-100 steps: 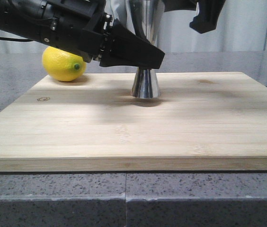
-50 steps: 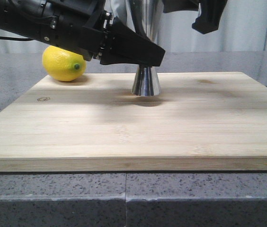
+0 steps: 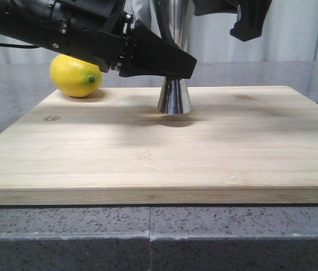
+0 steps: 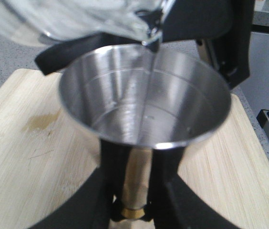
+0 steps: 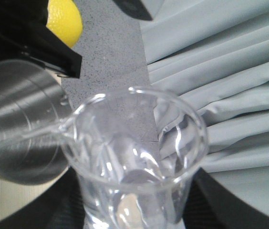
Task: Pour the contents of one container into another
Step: 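Tilt the beaker with the right gripper, pouring liquid into the jigger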
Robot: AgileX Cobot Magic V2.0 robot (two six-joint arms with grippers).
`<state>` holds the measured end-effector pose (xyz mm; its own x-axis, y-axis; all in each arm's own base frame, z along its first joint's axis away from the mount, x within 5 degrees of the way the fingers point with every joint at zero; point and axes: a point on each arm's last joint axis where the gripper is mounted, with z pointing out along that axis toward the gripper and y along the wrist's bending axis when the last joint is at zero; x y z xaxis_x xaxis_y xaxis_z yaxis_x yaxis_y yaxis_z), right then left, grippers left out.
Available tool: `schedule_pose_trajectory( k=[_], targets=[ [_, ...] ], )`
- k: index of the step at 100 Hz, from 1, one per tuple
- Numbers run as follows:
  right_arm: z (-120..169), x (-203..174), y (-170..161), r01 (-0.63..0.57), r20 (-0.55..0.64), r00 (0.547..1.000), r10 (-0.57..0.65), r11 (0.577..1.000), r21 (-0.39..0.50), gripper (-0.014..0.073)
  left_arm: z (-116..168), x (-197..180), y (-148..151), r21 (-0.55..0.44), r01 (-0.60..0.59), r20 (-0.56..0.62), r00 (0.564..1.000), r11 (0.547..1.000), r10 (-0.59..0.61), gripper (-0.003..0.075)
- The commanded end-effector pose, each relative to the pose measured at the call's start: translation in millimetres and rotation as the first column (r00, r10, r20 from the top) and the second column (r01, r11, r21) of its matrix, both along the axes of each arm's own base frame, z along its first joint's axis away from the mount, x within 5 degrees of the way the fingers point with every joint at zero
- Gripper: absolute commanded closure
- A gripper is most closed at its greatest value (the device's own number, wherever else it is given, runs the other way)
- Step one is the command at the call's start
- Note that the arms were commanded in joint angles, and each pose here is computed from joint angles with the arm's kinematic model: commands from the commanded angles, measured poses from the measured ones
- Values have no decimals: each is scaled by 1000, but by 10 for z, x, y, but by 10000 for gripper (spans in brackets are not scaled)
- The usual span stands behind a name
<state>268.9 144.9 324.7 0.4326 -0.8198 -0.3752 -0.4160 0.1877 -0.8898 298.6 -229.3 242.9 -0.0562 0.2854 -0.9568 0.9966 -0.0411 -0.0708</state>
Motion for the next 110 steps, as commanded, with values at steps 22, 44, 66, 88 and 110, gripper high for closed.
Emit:
schedule_pose_trajectory(
  k=[22,44,66,88,110],
  targets=[
    [238,-59,1,-30,80,996,28,999,21,348,340,-73,-35,-118,22,27,999,993,-19,617],
    [314,-42,-1,-21,100,995,19,999,25,348,340,-73,-35,-118,22,27,999,993,-19,617],
    [329,-38,-4,-21,115,993,21,1000,1,348,340,-73,-35,-118,22,27,999,993,-19,617],
    [322,-40,-3,-32,136,990,38,998,-45,348,340,-73,-35,-118,22,27,999,993,-19,617],
    [318,-42,-2,-38,149,988,49,997,-74,348,340,-73,-35,-118,22,27,999,993,-19,617]
  ],
)
